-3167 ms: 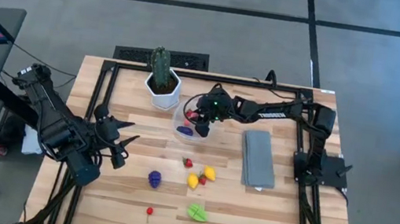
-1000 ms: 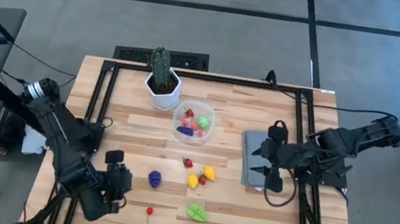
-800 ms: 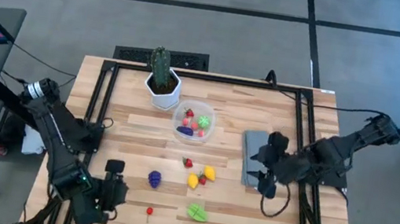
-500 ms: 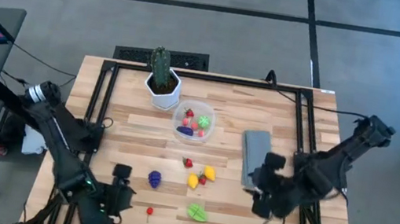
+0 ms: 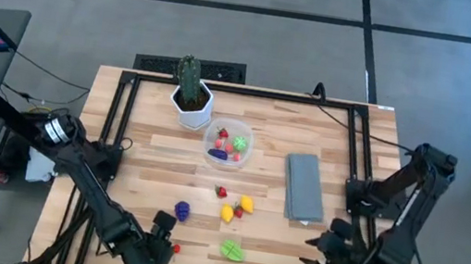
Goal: Pick and placing Produce into tupperware
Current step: Put the red cherry into the transparent bin
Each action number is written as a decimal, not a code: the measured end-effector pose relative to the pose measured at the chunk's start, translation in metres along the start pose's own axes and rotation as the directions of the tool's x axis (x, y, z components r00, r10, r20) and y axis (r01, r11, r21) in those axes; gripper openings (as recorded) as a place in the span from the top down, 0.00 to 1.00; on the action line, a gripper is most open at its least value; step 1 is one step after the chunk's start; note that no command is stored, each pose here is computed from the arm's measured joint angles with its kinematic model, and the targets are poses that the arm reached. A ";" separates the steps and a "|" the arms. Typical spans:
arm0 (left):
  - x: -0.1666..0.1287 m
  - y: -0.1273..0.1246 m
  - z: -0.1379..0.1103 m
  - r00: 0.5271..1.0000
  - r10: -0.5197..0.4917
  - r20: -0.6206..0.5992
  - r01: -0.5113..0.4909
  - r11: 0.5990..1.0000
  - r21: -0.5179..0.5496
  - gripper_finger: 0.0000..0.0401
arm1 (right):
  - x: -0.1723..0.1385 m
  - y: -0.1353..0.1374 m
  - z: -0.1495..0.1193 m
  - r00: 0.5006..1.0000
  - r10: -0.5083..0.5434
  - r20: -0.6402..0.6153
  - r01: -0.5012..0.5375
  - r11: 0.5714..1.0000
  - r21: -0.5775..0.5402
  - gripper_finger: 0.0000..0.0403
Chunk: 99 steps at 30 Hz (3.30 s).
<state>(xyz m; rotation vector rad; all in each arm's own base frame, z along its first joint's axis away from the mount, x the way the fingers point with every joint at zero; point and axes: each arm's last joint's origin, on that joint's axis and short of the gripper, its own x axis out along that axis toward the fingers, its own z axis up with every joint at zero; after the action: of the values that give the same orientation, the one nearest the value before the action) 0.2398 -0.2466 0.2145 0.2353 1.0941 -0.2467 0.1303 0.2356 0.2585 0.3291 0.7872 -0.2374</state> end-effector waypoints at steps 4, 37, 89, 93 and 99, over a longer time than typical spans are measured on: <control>0.003 0.009 0.001 0.999 0.019 -0.032 -0.016 0.995 0.095 0.55 | 0.006 0.007 -0.017 1.000 -0.019 -0.009 0.019 1.000 0.024 0.35; 0.050 0.036 0.010 0.978 -0.094 -0.185 0.198 0.701 0.686 0.55 | 0.011 0.020 -0.061 1.000 -0.014 0.015 0.010 0.972 0.236 0.35; 0.088 0.037 0.014 0.957 -0.205 -0.207 0.289 0.590 0.754 0.55 | 0.014 0.021 -0.058 1.000 -0.018 0.018 0.013 0.966 0.259 0.35; 0.090 0.036 0.016 0.958 -0.194 -0.209 0.285 0.596 0.751 0.55 | 0.014 0.021 -0.058 1.000 -0.016 0.017 0.010 0.965 0.262 0.35; 0.091 0.037 0.019 0.962 -0.192 -0.192 0.270 0.605 0.749 0.55 | 0.014 0.021 -0.057 1.000 -0.018 0.018 0.013 0.965 0.262 0.35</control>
<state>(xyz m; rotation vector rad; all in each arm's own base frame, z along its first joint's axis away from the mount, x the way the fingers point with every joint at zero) 0.3072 -0.2244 0.1442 0.8932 1.0533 -0.9659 0.1093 0.2749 0.2146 0.5700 0.7393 -0.3603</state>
